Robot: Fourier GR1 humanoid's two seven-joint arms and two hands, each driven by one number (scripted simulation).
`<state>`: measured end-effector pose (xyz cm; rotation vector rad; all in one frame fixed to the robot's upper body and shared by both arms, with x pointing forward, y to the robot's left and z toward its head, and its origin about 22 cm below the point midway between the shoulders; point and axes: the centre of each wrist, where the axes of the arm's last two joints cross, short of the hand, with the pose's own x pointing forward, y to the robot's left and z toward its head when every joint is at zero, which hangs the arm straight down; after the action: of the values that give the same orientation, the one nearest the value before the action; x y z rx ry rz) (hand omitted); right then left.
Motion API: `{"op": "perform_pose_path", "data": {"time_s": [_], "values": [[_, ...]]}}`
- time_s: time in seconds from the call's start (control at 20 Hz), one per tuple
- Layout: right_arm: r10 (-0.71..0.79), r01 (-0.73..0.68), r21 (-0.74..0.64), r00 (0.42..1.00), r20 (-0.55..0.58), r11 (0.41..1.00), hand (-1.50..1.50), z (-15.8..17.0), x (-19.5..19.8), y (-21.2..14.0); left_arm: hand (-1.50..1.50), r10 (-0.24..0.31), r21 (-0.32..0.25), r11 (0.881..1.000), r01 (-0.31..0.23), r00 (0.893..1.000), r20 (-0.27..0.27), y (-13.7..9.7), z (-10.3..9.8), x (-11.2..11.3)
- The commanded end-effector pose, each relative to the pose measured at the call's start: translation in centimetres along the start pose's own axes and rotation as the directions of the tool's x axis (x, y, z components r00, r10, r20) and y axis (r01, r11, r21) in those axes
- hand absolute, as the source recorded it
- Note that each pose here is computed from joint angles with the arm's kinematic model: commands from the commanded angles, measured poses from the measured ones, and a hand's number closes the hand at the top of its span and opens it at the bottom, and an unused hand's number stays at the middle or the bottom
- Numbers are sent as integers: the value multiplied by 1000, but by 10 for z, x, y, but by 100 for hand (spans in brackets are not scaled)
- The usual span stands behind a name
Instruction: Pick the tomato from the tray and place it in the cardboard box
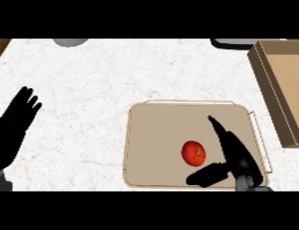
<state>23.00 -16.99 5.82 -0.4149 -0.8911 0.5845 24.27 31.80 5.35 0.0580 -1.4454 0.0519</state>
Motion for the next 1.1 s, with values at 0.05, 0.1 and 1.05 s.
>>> {"op": "perform_pose_path", "data": {"time_s": [0.05,0.1,1.05], "values": [[28,-27,30,1000,-13,999,-150,1,10,-1,0,12,-4,1000,-12,1000,17,1,-1,4],[46,-45,51,999,-21,998,-150,-6,-8,9,0,-14,-8,1000,14,1000,-16,4,0,-16],[33,-31,-28,998,50,999,150,-33,-26,23,0,6,-4,1000,-6,1000,-5,1,2,-6]]}}
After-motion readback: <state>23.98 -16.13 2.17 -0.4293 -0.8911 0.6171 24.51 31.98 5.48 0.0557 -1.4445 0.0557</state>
